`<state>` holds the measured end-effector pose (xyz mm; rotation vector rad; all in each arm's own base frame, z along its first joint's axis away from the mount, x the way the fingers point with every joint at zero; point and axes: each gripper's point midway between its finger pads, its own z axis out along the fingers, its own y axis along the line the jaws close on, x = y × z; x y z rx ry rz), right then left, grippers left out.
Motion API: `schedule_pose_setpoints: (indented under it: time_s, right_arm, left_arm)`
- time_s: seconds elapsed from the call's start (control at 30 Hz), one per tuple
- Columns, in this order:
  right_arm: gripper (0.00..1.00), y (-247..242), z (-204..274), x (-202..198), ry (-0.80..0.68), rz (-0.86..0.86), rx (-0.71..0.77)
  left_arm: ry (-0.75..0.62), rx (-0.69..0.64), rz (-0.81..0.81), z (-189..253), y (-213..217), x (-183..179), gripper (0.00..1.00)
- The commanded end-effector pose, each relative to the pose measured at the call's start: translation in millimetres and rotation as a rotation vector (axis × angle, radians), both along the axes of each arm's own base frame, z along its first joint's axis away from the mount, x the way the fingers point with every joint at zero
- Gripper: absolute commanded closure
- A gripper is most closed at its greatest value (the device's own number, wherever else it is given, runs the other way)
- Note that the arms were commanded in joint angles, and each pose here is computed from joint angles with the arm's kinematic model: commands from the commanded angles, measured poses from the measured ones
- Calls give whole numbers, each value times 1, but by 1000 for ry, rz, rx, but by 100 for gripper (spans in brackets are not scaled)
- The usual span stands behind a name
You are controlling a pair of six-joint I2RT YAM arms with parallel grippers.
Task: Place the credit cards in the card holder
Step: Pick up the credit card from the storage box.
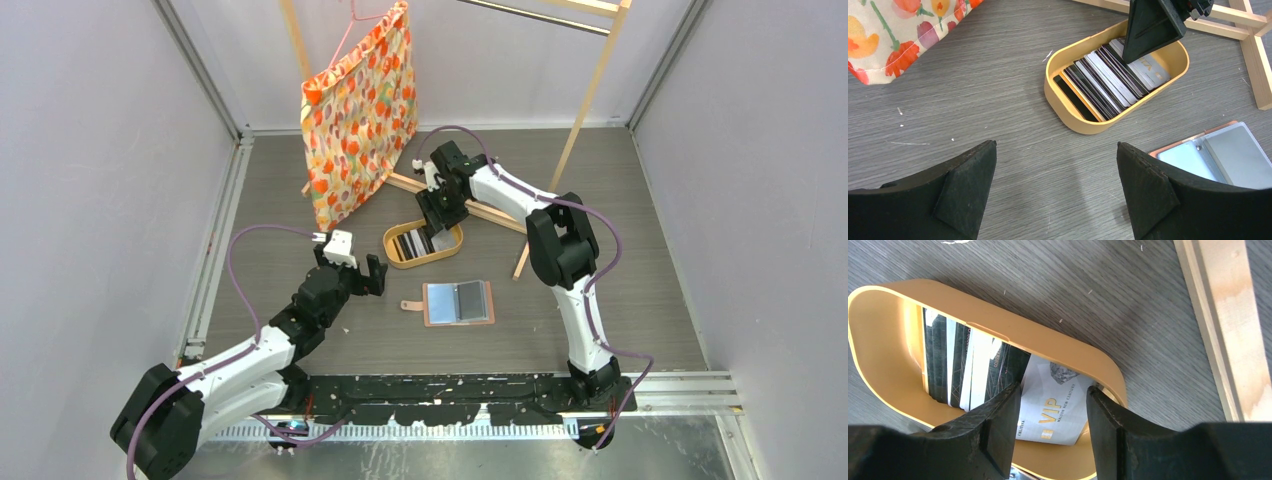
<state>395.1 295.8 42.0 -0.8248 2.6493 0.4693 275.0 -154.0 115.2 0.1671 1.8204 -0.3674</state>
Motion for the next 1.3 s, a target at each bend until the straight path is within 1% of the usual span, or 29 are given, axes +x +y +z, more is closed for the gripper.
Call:
schedule_pose_setpoints:
  time_s: [0.0, 0.17, 0.63, 1.27]
  right_arm:
    - [46, 6, 22, 9, -40, -11, 33]
    - [49, 5, 25, 9, -42, -12, 38]
    - [53, 2, 37, 11, -47, -23, 66]
    - [55, -3, 47, 11, -45, -29, 87]
  left_arm:
    - [-68, -42, 30, 19, 2, 8, 9]
    - [-68, -42, 30, 19, 2, 7, 9]
    - [-69, -42, 31, 19, 2, 8, 9]
    - [-67, -41, 33, 18, 2, 8, 9]
